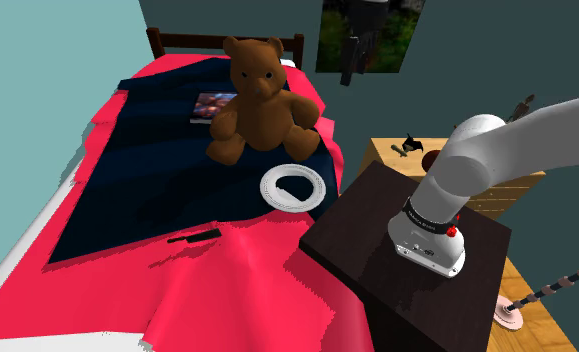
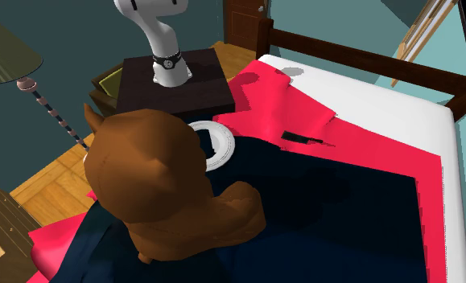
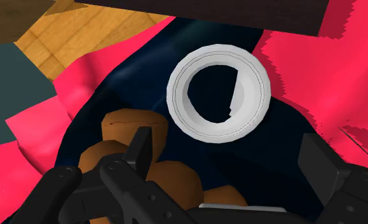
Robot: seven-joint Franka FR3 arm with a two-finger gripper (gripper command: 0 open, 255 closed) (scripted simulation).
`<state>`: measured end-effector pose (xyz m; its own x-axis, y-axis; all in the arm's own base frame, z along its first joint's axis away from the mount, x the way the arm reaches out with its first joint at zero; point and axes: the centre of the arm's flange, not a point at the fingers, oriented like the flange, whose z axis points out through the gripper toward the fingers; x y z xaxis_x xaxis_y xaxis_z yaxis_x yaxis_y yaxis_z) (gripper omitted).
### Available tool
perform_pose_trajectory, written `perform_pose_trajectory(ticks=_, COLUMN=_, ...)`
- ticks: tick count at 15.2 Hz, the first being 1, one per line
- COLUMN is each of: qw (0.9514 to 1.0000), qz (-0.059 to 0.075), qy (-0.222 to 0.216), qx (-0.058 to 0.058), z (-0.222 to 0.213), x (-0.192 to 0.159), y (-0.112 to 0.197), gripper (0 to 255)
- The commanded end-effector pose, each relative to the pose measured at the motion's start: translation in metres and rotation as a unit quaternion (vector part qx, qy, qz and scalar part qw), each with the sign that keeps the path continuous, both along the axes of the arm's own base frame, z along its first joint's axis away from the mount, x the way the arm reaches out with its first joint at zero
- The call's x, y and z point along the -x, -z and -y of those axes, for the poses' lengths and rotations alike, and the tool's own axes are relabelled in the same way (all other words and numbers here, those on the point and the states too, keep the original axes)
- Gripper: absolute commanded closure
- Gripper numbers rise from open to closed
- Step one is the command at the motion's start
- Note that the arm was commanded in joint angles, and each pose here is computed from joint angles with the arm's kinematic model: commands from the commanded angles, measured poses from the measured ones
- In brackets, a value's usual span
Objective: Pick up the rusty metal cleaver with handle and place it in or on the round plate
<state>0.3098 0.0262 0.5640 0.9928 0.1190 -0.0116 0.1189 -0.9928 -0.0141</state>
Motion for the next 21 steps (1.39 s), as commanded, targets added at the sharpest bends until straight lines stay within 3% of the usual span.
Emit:
perform_pose_trajectory(ticks=1, qw=1.0000, qz=0.000, qy=0.000, qx=0.000, z=0.000, x=0.000, y=0.000, gripper=0)
perform_pose_trajectory(ticks=11, qw=0.9957, qz=0.007, qy=-0.093, qx=-0.004, z=-0.073, x=-0.069, y=0.083, gripper=0)
perform_pose_trajectory(ticks=21, qw=0.9827, qz=0.013, qy=-0.185, qx=-0.007, z=-0.159, x=-0.124, y=0.165, gripper=0)
